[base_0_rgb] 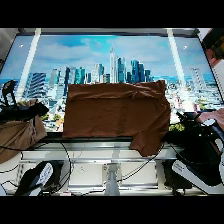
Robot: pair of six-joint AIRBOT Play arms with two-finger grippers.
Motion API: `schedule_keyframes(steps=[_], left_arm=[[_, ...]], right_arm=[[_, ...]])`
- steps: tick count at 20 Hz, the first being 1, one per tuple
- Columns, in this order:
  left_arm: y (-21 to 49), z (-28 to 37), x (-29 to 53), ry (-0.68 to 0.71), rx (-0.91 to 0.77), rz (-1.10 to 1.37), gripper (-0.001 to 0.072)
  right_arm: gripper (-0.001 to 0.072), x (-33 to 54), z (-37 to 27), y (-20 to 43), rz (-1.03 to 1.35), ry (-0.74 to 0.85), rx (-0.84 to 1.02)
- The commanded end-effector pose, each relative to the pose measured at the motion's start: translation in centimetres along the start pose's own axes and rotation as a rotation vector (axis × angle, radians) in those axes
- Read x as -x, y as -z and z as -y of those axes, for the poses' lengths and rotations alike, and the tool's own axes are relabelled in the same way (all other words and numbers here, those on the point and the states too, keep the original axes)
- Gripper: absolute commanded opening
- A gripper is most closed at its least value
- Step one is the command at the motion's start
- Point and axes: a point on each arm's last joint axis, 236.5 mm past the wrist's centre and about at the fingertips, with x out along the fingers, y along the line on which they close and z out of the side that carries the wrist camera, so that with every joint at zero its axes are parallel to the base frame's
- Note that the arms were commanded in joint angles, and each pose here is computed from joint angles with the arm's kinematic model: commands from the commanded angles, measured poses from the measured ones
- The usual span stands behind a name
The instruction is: Fold the clothes and pants, and hang the long-sleeved shirts on hangers.
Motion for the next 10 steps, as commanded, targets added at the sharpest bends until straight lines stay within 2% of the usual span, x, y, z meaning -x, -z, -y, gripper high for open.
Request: schedule_keyframes(steps=[1,3,7,10], left_arm=[[0.0,0.0,0.0,0.0,0.0,-0.001,0.0617],[0.0,0.0,0.0,0.0,0.0,-0.001,0.0617],[0.0,0.0,0.0,0.0,0.0,-0.001,0.0617],[0.0,0.0,0.0,0.0,0.0,-0.001,0.0617]], right_arm=[[0.031,0.0,-1.0,-1.7,0.074,-0.045,0.006],[0.031,-0.1,-1.0,-2.1,0.093,-0.044,-0.001],[0.031,-0.6,1.3,0.7,-0.041,0.07,0.053],[0.0309,-0.4,1.1,1.1,-0.069,0.071,0.079]])
